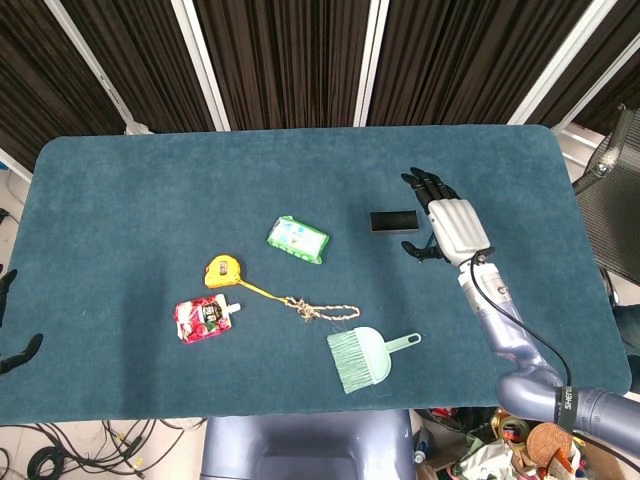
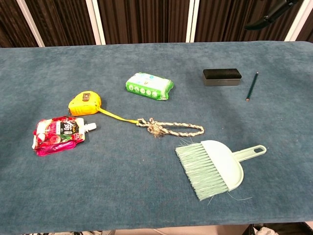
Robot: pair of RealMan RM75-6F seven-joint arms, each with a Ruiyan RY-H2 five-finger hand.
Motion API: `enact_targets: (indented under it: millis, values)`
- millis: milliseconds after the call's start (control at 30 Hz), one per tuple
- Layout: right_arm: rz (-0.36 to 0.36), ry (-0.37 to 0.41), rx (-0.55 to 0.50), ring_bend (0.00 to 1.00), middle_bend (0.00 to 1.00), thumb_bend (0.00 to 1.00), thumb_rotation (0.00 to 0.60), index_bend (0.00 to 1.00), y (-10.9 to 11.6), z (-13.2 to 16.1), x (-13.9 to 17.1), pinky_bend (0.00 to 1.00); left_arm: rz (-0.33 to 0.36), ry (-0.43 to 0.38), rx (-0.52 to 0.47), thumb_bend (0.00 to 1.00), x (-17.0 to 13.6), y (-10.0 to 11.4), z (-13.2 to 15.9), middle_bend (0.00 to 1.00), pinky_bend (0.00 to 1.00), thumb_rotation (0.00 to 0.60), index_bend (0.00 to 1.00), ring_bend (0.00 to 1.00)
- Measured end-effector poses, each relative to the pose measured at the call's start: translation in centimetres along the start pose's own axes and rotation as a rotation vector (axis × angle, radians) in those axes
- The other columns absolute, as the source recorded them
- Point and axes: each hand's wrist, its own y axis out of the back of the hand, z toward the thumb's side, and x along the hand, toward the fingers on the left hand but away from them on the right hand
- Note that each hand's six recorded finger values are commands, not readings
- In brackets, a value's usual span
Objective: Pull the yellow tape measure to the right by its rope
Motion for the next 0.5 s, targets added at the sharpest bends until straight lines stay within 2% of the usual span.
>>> enact_targets:
  millis: [100, 267, 500]
  values:
    - [0.007, -0.012, 0.002, 0.02, 0.0, 0.14, 0.6, 0.0, -0.2, -0.2, 0.1, 0.15, -0.001, 0.0, 0.0, 0.24, 0.0, 0.0, 0.0, 0.0, 0.0, 0.6, 0.04, 0.0]
    - [0.077, -0.036, -0.018, 0.02, 0.0, 0.14, 0.6, 0.0, -1.7, -0.5, 1.4, 0.15, -0.003, 0.001, 0.001, 0.24, 0.0, 0.0, 0.0, 0.0, 0.0, 0.6, 0.04, 0.0]
    - [0.18, -0.057, -0.124, 0.02, 0.0, 0.14, 0.6, 0.01, -5.5, -0.7, 5.1, 0.15, -0.007, 0.0, 0.004, 0.24, 0.0, -0.2, 0.1, 0.0, 0.0, 0.6, 0.04, 0.0]
